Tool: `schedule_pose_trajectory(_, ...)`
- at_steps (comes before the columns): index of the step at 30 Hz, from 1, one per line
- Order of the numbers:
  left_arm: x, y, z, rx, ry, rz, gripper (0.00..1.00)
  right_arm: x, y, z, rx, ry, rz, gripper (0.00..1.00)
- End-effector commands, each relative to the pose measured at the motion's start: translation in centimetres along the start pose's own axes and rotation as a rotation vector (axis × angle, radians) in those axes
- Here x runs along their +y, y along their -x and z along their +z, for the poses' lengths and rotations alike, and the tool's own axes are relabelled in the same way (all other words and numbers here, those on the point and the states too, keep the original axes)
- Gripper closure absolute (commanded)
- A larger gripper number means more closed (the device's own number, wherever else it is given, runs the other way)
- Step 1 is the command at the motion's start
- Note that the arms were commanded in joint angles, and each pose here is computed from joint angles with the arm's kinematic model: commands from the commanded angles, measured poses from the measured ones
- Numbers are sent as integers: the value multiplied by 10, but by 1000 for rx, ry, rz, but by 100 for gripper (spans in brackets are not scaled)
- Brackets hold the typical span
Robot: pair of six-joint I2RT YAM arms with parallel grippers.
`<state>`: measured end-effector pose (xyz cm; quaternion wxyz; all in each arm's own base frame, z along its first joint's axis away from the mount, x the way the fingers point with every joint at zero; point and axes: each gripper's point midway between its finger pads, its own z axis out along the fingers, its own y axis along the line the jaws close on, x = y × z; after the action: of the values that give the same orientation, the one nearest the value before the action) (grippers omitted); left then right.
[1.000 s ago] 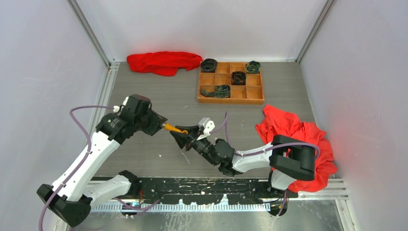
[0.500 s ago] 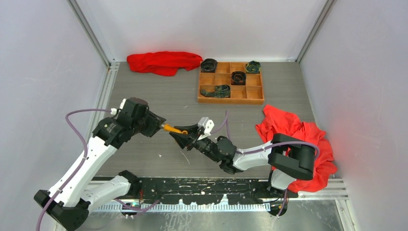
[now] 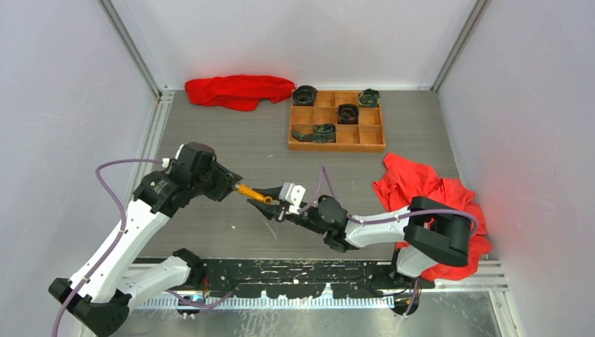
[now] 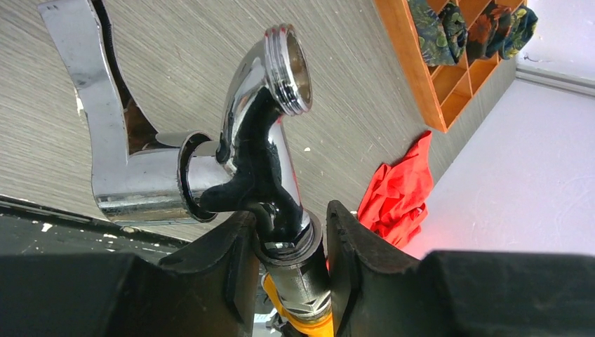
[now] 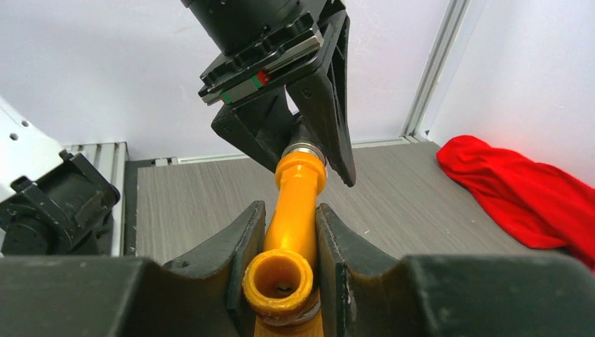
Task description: Install the water faucets
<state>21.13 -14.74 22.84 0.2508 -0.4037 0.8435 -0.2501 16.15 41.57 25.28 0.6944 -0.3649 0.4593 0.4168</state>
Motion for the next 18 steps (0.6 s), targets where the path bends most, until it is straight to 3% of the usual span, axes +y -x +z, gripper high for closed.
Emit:
schedule_pose_trajectory(1,-51,-2,-12,14,-227,16,100,36,47,4,-141,185,-17,100)
schedule_pose_trajectory(18,-85,18,-30,-130,-517,93,100,24,73,10,-146,120,296,100)
